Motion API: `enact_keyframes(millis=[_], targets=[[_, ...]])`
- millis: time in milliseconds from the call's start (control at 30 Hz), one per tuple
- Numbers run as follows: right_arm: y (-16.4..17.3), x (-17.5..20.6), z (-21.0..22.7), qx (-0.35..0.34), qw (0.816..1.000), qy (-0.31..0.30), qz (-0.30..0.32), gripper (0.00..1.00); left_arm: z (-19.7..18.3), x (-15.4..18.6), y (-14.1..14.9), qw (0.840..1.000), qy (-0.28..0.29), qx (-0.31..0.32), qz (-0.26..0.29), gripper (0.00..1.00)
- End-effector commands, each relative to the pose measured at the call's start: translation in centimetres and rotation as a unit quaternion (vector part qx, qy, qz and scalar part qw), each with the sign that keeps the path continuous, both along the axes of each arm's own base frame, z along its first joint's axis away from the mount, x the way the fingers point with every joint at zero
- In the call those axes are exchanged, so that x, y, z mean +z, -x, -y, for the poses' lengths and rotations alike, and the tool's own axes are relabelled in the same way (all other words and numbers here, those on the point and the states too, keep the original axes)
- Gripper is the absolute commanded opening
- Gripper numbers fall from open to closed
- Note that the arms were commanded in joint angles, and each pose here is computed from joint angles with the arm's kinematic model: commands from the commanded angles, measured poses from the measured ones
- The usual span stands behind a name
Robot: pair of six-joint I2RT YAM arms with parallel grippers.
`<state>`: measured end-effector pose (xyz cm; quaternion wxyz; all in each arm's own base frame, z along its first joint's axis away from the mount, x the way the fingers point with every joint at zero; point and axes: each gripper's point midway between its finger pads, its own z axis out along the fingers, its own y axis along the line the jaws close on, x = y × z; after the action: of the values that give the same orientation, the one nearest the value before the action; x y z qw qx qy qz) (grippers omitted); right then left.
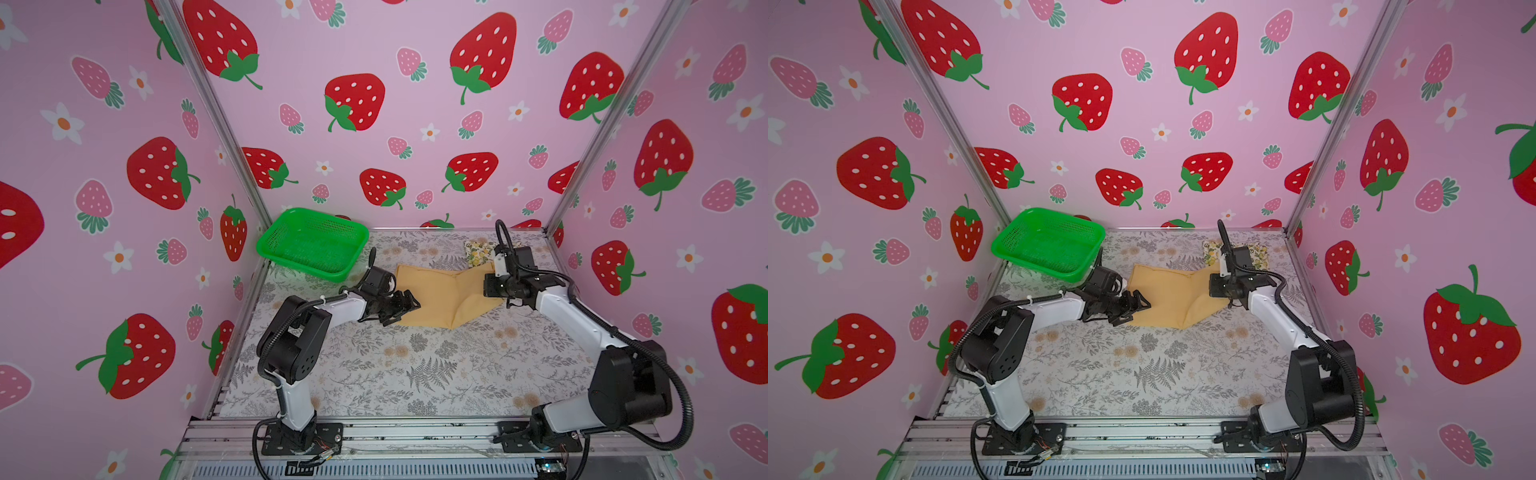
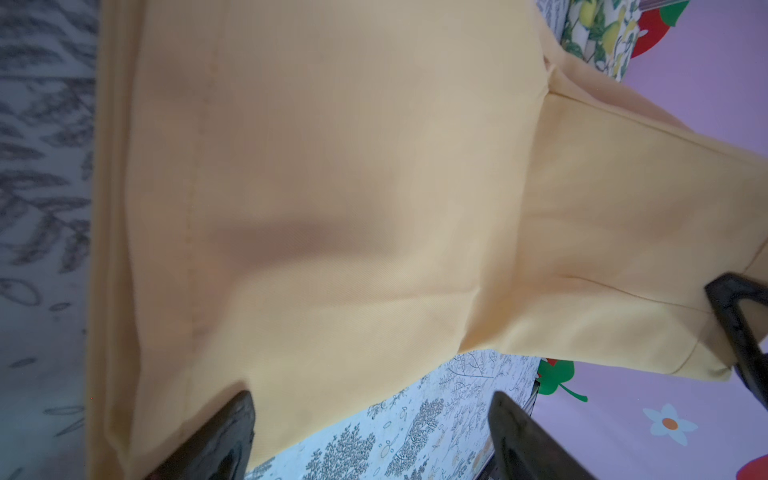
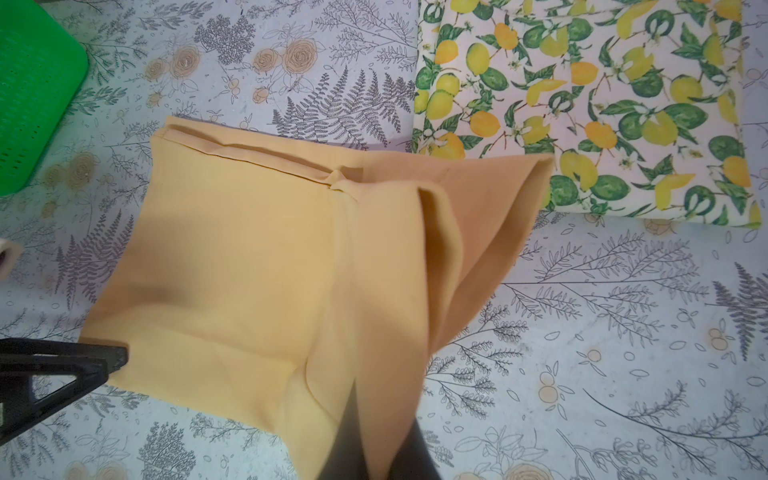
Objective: Fold and stack skirts
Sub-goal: Fold the skirt at the center of the table.
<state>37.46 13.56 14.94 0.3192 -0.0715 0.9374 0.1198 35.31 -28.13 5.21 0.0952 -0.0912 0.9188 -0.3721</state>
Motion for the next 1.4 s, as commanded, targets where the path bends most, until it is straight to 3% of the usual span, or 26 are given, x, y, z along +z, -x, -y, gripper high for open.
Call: enact_keyframes(millis=[0, 300, 733, 1000, 1367], targets=[[-0.6, 1.1, -0.9, 0.007, 1.0, -0.025, 0.005, 0.0, -0.6, -1.7, 0.4, 1.0, -0.02, 0.0, -0.01, 0.89], [-1.1, 1.5, -3.7, 0.012, 0.993, -0.11, -0.033, 0.0, -0.8, -2.5, 0.8, 1.0, -0.024, -0.004, -0.019, 0.89], [-1.5, 1.6, -9.4, 0.035, 0.959, -0.269, -0.078, 0.0, -0.3, -3.0, 0.8, 1.0, -0.015, -0.012, -0.025, 0.89], [-0.7, 0.7, -12.7, 0.053, 0.948, -0.296, -0.105, 0.01, 0.1, -3.0, 0.6, 1.0, -0.007, -0.014, -0.025, 0.89], [-0.4, 0.1, -14.0, 0.056, 0.945, -0.301, -0.118, 0.02, -0.2, -2.3, 0.3, 1.0, -0.018, -0.017, -0.015, 0.89]])
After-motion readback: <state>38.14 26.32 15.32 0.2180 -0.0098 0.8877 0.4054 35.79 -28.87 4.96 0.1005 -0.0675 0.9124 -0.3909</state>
